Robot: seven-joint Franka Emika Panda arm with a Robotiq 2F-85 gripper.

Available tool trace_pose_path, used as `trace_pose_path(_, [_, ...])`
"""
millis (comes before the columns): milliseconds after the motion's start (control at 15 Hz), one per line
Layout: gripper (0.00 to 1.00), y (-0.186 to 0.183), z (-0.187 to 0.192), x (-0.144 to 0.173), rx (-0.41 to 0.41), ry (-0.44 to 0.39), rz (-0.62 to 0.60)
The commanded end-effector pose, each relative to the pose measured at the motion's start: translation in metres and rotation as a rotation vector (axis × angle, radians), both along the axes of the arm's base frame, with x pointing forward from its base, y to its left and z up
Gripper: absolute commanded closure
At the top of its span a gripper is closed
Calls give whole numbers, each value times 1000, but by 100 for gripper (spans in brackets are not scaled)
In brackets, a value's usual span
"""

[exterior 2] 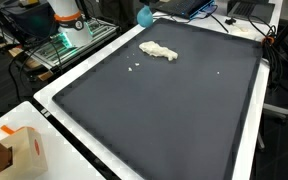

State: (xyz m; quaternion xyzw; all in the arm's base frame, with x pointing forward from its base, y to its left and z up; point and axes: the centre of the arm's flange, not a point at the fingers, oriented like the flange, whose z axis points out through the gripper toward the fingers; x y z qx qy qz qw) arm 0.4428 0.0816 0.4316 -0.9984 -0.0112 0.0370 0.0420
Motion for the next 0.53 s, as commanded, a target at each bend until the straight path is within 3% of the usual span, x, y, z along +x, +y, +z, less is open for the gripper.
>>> trace_pose_path(0, [50, 2, 1, 0, -22, 0, 12])
trace_pose_path(467, [50, 5, 5, -1, -48, -2, 31])
